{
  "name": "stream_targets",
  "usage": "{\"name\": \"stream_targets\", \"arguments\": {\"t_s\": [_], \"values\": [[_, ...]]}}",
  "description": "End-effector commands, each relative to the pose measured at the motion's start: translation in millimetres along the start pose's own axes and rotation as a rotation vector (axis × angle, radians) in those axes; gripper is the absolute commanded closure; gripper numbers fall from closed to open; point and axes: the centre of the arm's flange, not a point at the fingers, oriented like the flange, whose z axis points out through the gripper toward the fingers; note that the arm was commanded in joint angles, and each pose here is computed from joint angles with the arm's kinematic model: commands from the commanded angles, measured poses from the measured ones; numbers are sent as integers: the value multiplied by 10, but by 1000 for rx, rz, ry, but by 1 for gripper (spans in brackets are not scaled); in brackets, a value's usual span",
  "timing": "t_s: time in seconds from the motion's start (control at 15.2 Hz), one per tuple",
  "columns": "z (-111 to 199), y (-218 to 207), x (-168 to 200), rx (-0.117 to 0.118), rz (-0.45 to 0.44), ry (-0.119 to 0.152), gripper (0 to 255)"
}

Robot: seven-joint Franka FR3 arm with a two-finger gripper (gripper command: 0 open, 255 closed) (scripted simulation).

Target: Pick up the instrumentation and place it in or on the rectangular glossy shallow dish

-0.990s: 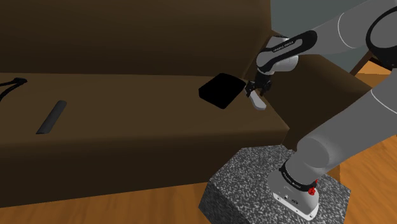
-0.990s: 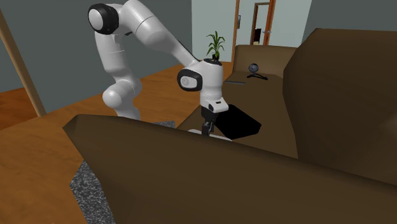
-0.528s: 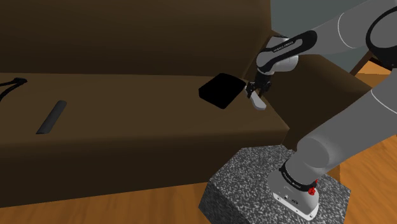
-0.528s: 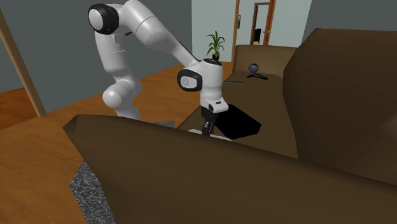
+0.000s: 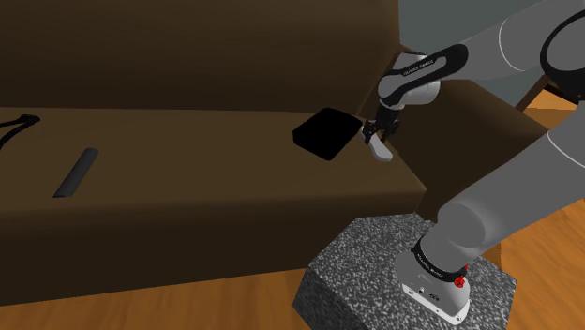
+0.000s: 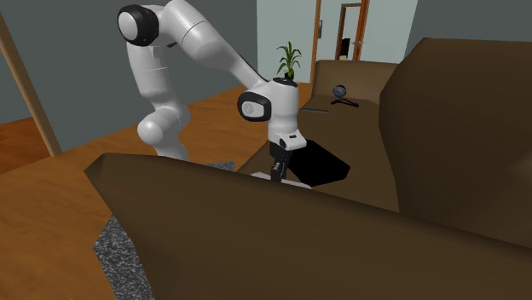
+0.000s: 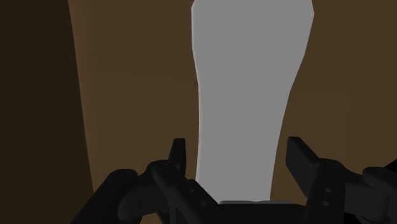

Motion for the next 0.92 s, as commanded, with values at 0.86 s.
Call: {"name": "stream_targets", "arguments": {"t_s": [0.86], "values": [[-762,0,-12,0,0,0,255]]}}
